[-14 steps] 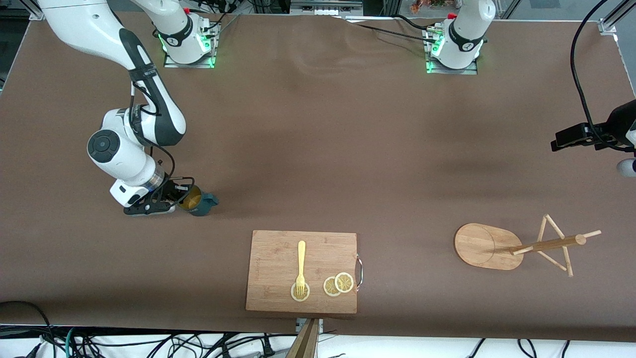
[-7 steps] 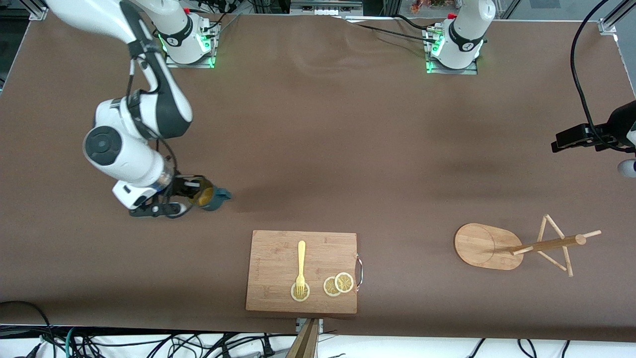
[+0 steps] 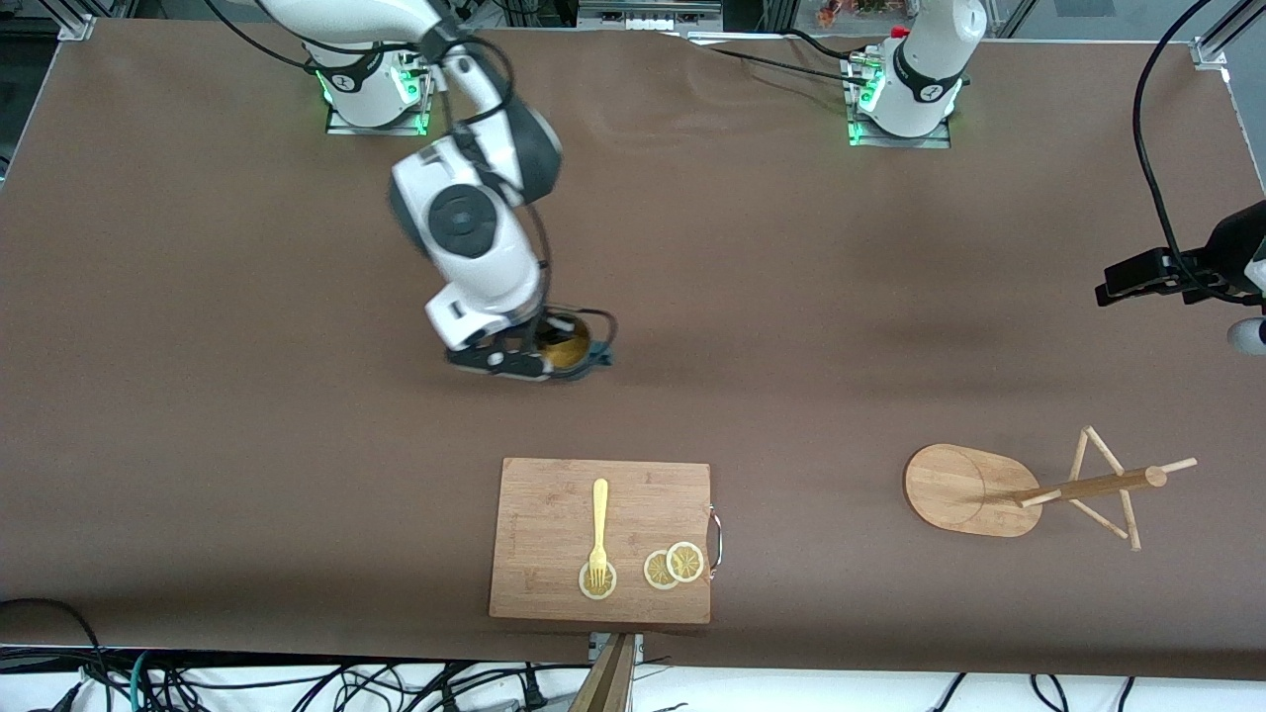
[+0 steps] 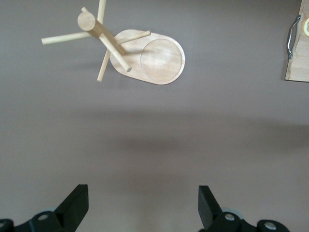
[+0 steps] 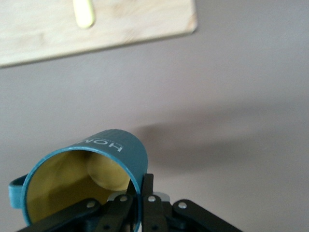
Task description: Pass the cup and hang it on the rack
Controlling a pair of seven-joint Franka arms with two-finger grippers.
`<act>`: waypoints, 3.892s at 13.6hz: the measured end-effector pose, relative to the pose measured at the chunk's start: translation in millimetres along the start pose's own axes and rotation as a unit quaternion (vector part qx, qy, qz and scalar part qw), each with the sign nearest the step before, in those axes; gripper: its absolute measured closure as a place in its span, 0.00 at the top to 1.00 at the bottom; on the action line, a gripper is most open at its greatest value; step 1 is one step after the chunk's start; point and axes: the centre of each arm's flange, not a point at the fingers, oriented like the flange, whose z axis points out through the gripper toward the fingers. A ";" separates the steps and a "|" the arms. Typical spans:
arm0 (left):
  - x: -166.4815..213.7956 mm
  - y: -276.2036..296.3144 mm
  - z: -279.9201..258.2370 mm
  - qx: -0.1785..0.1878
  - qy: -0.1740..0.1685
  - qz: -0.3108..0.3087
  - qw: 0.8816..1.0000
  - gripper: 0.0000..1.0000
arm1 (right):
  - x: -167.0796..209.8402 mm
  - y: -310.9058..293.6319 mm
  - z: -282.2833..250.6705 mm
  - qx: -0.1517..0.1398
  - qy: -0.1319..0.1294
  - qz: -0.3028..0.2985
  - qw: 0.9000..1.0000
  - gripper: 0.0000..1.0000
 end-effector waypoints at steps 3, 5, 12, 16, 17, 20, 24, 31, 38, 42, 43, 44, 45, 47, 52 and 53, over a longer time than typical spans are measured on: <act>2.4 11.8 3.0 0.001 0.002 0.009 1.000 1.00 | -57.3 -65.6 40.6 -0.008 0.013 -0.006 1.000 0.04; 3.5 11.6 4.8 0.001 0.000 0.009 1.000 1.00 | -88.9 -100.7 78.8 -0.009 0.030 -0.001 1.000 0.04; 4.9 -0.3 6.2 -0.003 -0.002 -0.002 1.000 1.00 | -84.3 -114.9 103.0 -0.006 0.059 0.008 0.998 0.30; 6.3 9.5 15.9 -0.005 -0.013 0.027 1.000 1.00 | -63.9 -107.0 64.6 -0.017 0.051 0.010 0.999 0.71; 7.3 16.8 21.5 -0.010 -0.018 0.047 0.999 1.00 | -55.9 -101.7 44.2 -0.015 0.041 0.005 0.999 0.83; 8.2 48.9 38.7 -0.042 -0.037 0.092 0.994 1.00 | -28.0 -72.3 -34.8 0.000 0.019 0.001 1.000 1.00; 0.5 93.2 75.5 -0.079 -0.076 0.212 0.971 1.00 | 20.6 15.7 -115.6 -0.015 -0.047 -0.078 0.996 1.00; -10.3 112.3 192.8 -0.226 -0.110 0.344 0.905 1.00 | 134.7 257.0 -187.2 -0.027 -0.088 -0.231 0.969 1.00; -24.9 171.1 265.6 -0.225 -0.022 0.447 0.866 1.00 | 132.0 380.4 -222.7 -0.024 -0.057 -0.228 0.972 1.00; -31.5 162.2 326.0 -0.287 0.102 0.520 0.798 1.00 | 101.8 407.9 -232.1 -0.015 -0.046 -0.166 0.985 1.00; -35.8 158.9 347.6 -0.304 0.132 0.531 0.780 1.00 | 92.2 410.1 -239.5 -0.015 -0.046 -0.163 0.985 1.00; -40.3 156.3 367.4 -0.320 0.160 0.539 0.763 1.00 | 84.5 411.0 -246.7 -0.016 -0.043 -0.163 0.986 1.00; -44.9 154.8 385.5 -0.335 0.186 0.544 0.746 1.00 | 79.7 411.3 -251.3 -0.017 -0.040 -0.164 0.986 1.00; -51.0 153.8 412.9 -0.353 0.230 0.555 0.717 1.00 | 77.6 413.5 -253.1 -0.017 -0.035 -0.159 0.986 1.00; -57.2 160.5 461.5 -0.359 0.338 0.574 0.653 1.00 | 84.5 434.1 -254.5 -0.015 -0.022 -0.127 0.991 1.00; -60.9 165.6 472.6 -0.358 0.354 0.575 0.645 1.00 | 84.8 434.6 -253.9 -0.016 -0.023 -0.124 0.992 1.00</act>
